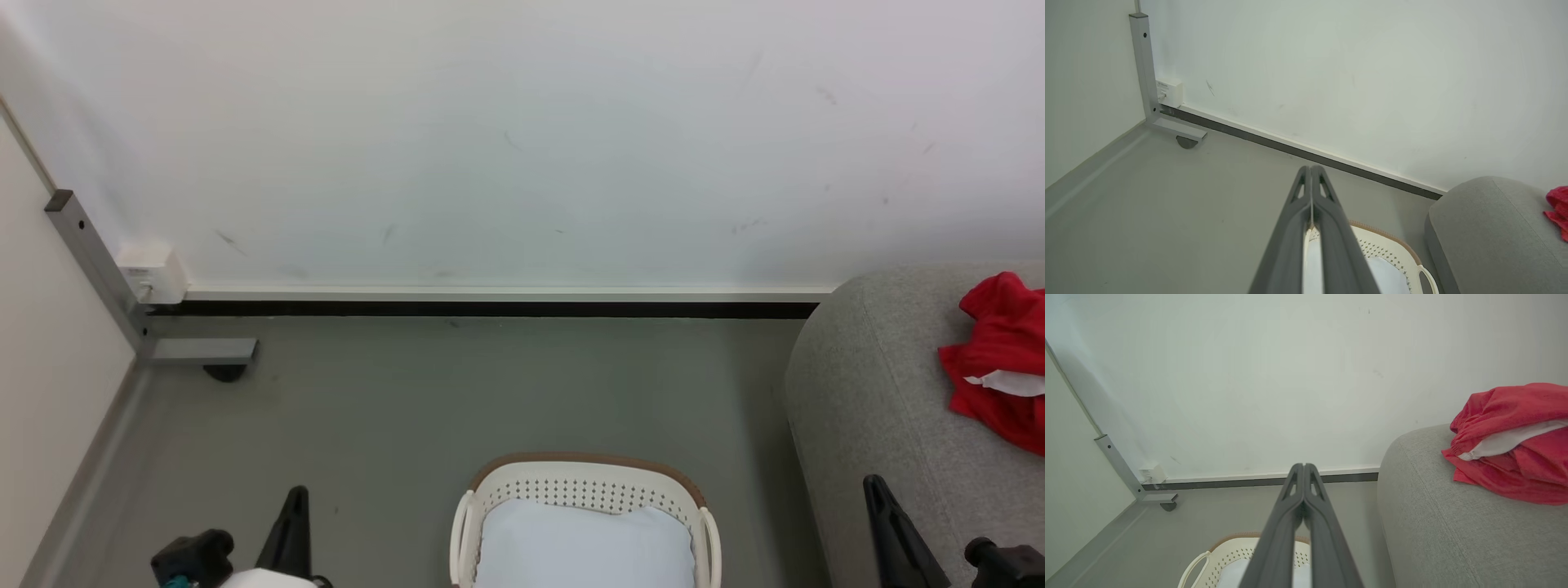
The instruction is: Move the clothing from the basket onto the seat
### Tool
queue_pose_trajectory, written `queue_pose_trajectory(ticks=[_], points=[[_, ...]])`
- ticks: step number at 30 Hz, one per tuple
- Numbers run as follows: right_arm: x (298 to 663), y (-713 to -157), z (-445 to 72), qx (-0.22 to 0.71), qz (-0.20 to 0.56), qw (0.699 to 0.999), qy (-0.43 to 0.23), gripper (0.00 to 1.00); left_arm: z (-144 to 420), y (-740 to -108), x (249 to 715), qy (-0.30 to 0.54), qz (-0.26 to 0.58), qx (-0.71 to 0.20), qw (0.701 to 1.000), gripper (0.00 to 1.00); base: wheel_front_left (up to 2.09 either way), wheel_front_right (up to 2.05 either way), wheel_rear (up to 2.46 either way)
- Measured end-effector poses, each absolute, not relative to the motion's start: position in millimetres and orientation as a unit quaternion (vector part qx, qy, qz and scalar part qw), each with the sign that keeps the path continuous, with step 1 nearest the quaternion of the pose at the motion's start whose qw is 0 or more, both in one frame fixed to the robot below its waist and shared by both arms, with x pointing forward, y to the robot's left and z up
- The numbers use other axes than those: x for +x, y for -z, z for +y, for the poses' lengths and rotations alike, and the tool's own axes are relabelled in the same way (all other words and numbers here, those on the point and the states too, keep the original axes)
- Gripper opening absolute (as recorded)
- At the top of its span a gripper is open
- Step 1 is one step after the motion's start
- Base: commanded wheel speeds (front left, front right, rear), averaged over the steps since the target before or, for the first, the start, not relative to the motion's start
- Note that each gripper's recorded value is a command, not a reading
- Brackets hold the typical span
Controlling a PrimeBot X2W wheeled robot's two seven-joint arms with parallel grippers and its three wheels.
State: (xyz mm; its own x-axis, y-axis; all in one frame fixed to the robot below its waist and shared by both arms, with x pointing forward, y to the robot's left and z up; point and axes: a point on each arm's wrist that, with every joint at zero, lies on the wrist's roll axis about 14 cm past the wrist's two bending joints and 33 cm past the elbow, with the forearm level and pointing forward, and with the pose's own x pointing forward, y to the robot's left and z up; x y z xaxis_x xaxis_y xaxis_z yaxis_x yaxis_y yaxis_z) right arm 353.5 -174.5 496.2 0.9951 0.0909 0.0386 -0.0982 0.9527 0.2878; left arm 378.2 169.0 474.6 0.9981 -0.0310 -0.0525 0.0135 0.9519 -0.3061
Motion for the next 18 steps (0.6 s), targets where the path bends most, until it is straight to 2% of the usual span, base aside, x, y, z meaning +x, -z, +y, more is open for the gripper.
queue_pose_trajectory(ticks=[18], points=[[359.2,-492.5,-186.3,0.292,0.006,0.956,-0.010,0.00,178.7,-481.4,381.8,-0.016,0.027,-0.301,0.953,0.00,0.00,0.00,0.00]])
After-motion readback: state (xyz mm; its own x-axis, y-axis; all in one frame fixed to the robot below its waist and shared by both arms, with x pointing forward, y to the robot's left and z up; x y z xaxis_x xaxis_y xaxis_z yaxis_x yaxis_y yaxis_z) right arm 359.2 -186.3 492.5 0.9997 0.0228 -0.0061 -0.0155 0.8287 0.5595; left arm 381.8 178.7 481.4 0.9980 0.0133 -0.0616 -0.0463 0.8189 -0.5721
